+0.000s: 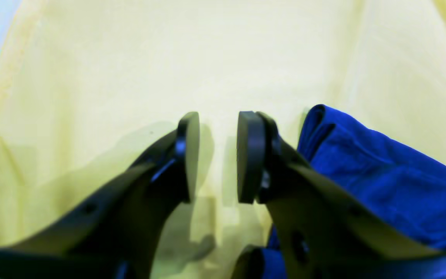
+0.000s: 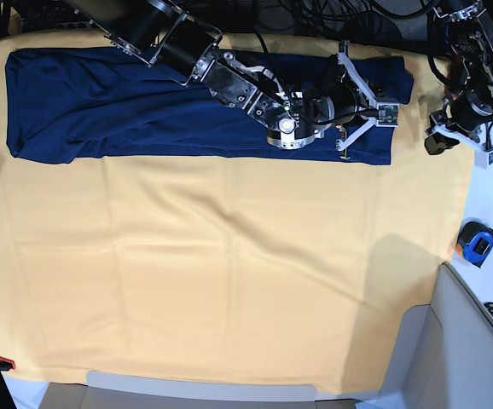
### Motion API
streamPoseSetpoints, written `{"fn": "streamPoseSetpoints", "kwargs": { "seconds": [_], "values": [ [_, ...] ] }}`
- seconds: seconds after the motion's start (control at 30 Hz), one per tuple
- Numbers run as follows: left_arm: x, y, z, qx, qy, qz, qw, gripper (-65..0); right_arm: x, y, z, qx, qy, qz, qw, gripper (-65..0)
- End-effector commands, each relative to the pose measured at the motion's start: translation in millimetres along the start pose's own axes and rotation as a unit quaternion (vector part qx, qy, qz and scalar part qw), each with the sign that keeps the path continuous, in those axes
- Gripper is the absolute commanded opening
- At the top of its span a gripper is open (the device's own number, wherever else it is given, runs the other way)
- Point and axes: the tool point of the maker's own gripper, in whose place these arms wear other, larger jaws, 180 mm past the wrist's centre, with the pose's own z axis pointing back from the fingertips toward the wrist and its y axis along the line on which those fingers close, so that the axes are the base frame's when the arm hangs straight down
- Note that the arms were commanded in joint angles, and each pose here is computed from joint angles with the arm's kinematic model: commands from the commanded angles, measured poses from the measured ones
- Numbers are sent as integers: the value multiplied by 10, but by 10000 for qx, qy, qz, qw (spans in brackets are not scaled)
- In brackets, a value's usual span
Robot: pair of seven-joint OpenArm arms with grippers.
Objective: Fold the T-shirt properly
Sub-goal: 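Sweep the right gripper across the folded shirt, tucking the sleeve in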
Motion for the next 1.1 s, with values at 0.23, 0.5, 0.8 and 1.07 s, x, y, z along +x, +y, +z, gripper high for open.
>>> {"fn": "streamPoseSetpoints", "kwargs": {
  "seconds": [0.23, 0.5, 0.8, 1.07],
  "values": [
    [79, -60, 7, -87, -173, 7, 9998, -482, -180, -172, 91, -170, 85, -126, 9997, -650],
    [41, -84, -8, -116, -130, 41, 9998, -480, -543, -508, 172, -500, 166, -1064, 9929, -566],
    [40, -81, -6, -112, -116, 35, 9999, -479, -545, -463, 149, -450, 156, -1079, 9930, -153],
    [52, -70, 0, -99, -120, 16, 9999, -478, -186, -478, 345, -641, -288, -667, 9953, -97]
  ]
}}
